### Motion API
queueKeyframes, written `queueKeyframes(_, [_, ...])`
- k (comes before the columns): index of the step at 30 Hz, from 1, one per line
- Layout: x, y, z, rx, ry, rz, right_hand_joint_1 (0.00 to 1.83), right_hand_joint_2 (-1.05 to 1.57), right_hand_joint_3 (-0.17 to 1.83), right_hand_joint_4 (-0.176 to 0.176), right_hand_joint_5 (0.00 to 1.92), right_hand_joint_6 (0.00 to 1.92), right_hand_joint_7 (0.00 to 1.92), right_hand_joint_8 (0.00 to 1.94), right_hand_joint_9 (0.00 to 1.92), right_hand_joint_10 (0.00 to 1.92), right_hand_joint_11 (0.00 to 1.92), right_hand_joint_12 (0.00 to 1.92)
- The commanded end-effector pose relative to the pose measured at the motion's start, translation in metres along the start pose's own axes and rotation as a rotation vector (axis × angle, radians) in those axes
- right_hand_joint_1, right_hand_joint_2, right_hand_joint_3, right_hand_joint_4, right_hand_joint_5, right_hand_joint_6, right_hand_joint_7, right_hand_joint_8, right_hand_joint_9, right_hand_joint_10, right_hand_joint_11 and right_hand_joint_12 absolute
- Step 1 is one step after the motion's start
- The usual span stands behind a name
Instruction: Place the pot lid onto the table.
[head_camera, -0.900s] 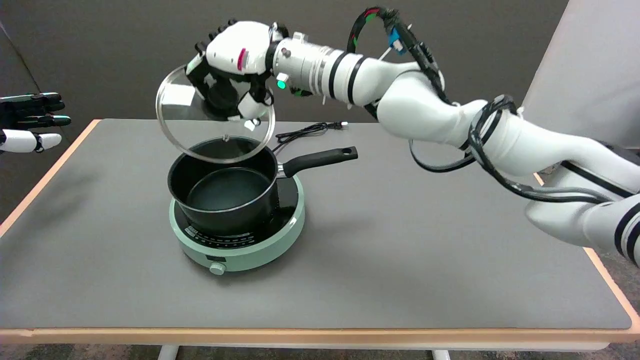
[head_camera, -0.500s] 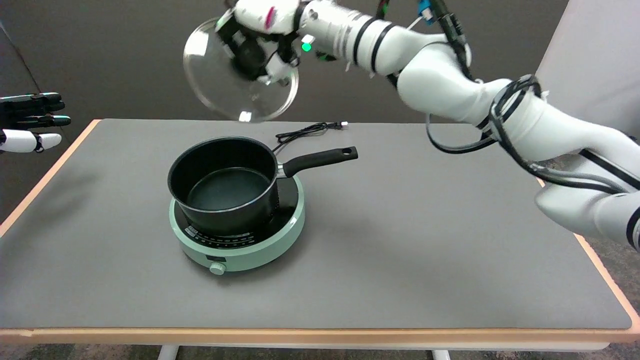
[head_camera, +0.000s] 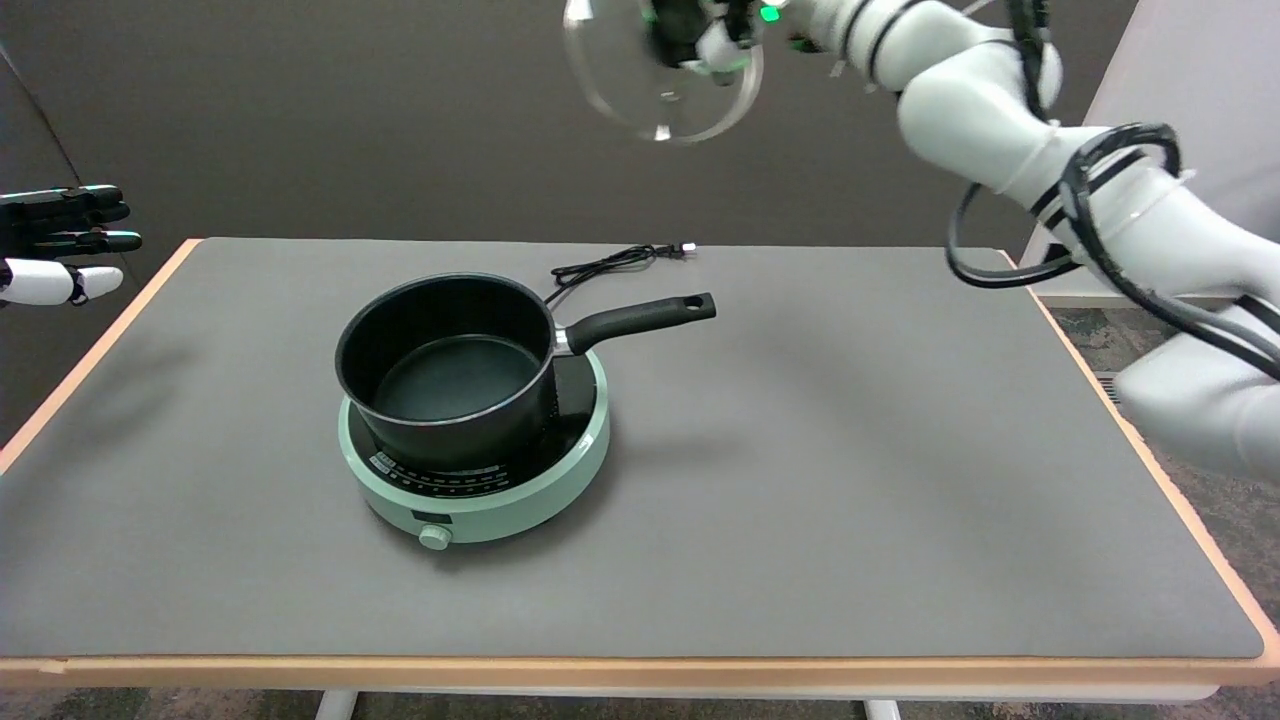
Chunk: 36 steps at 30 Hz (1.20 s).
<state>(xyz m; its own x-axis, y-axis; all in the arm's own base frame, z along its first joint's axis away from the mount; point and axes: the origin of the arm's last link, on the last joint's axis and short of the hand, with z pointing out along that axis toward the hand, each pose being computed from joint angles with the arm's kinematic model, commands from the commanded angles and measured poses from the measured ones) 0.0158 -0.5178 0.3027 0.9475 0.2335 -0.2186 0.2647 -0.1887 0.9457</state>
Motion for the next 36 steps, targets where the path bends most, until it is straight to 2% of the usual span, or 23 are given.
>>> queueKeyframes(1, [-0.072, 0.136, -0.063, -0.325, -0.184, -0.044, 1.38, 0.73, 0.80, 0.176, 0.70, 1.31, 0.97, 1.28, 0.85, 1.60, 0.73, 1.36])
queueKeyframes(10, [-0.128, 0.149, -0.110, -0.310, -0.380, -0.159, 1.38, 0.73, 0.80, 0.176, 0.70, 1.31, 0.97, 1.28, 0.86, 1.61, 0.73, 1.36])
queueKeyframes(16, [-0.150, 0.157, -0.142, -0.316, -0.448, -0.094, 1.38, 0.73, 0.79, 0.176, 0.70, 1.31, 0.97, 1.27, 0.86, 1.60, 0.73, 1.36])
queueKeyframes(25, [-0.148, 0.123, -0.162, -0.185, -0.503, -0.091, 1.38, 0.73, 0.79, 0.176, 0.70, 1.30, 0.98, 1.27, 0.86, 1.62, 0.74, 1.34])
queueKeyframes(29, [-0.141, 0.097, -0.160, -0.105, -0.527, -0.040, 1.38, 0.73, 0.78, 0.176, 0.70, 1.30, 0.98, 1.27, 0.86, 1.62, 0.74, 1.34])
queueKeyframes(36, [-0.132, 0.072, -0.152, -0.039, -0.528, 0.083, 1.38, 0.73, 0.79, 0.176, 0.70, 1.31, 0.98, 1.27, 0.86, 1.62, 0.73, 1.36])
